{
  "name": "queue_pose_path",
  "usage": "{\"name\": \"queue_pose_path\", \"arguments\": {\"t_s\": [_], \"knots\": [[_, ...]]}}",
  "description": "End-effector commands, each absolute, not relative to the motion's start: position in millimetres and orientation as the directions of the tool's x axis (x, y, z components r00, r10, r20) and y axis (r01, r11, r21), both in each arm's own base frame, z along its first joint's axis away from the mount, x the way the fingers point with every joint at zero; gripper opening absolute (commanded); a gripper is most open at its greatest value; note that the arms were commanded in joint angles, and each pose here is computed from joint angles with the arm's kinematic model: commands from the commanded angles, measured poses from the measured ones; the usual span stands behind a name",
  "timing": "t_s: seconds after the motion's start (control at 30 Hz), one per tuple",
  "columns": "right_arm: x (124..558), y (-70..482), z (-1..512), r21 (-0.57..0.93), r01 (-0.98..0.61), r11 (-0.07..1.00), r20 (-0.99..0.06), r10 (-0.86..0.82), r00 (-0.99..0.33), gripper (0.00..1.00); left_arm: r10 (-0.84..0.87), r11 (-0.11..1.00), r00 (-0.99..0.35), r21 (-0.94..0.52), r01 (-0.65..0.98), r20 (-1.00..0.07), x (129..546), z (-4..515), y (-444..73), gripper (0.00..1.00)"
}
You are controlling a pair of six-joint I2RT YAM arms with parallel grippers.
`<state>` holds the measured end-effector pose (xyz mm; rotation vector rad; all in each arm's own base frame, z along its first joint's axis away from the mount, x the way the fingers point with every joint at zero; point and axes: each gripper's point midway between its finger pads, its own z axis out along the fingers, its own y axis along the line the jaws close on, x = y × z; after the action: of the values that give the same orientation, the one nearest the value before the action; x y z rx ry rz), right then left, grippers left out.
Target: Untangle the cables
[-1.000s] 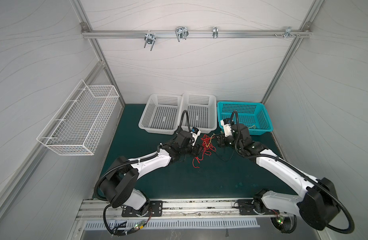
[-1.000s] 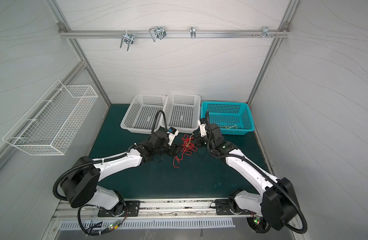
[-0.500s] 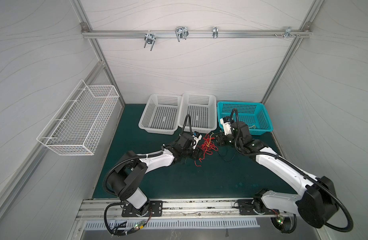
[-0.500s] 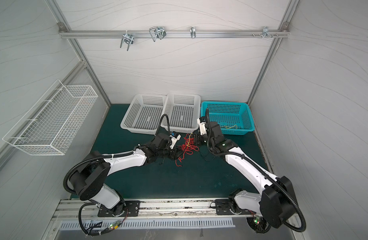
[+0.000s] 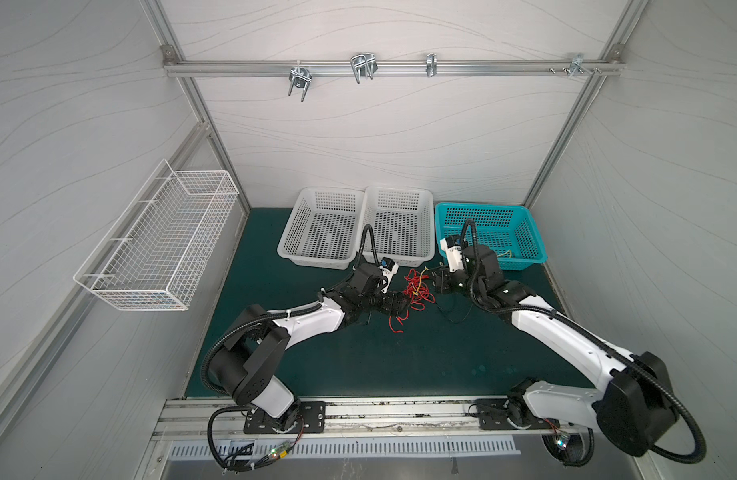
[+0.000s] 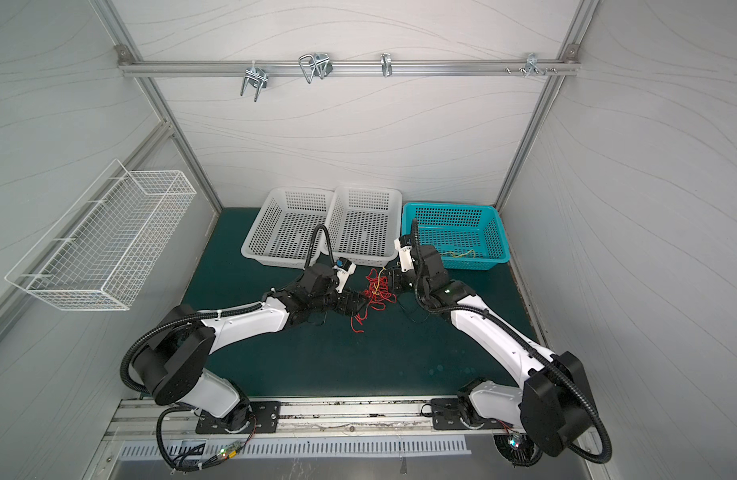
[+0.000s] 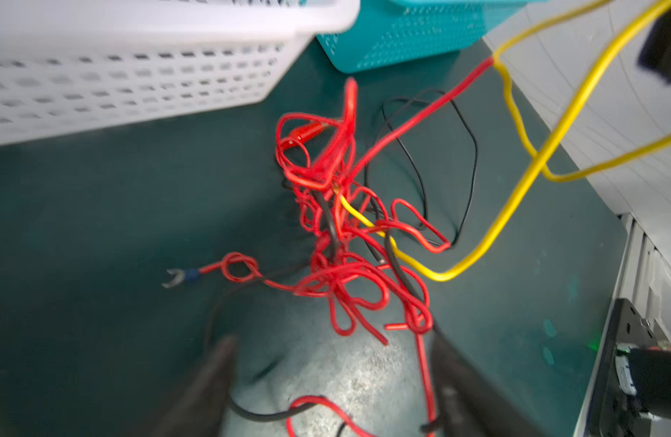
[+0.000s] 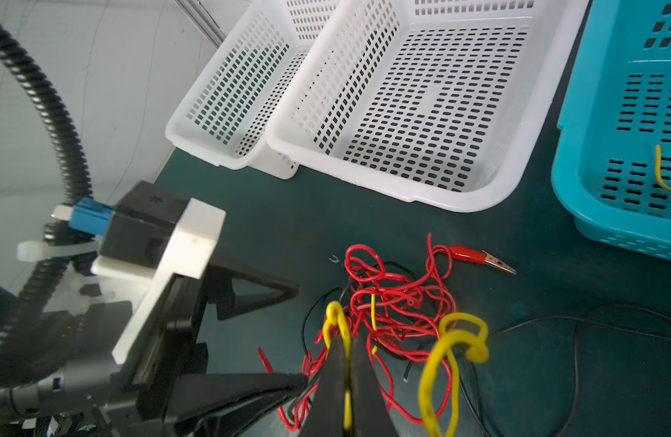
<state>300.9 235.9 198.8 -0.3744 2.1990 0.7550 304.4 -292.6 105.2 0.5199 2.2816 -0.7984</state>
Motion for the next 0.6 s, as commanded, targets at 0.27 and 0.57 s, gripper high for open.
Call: {"name": "queue_pose_path", "arguments": {"t_s": [0.27,0.57], "knots": [[300,240,206,0.392,-0.498,0.773,-0.768,-0.023,-0.641,0.0,0.118,0.656,-0.675,-0.453,0.603,-0.728,308,130,-319,0.95],[296,239,224,0.398,-0.516,0.759,-0.789,-0.003,-0.614,0.0,0.174,0.676,-0.706,-0.438,0.593,-0.687,306,103,-328,0.68]]}}
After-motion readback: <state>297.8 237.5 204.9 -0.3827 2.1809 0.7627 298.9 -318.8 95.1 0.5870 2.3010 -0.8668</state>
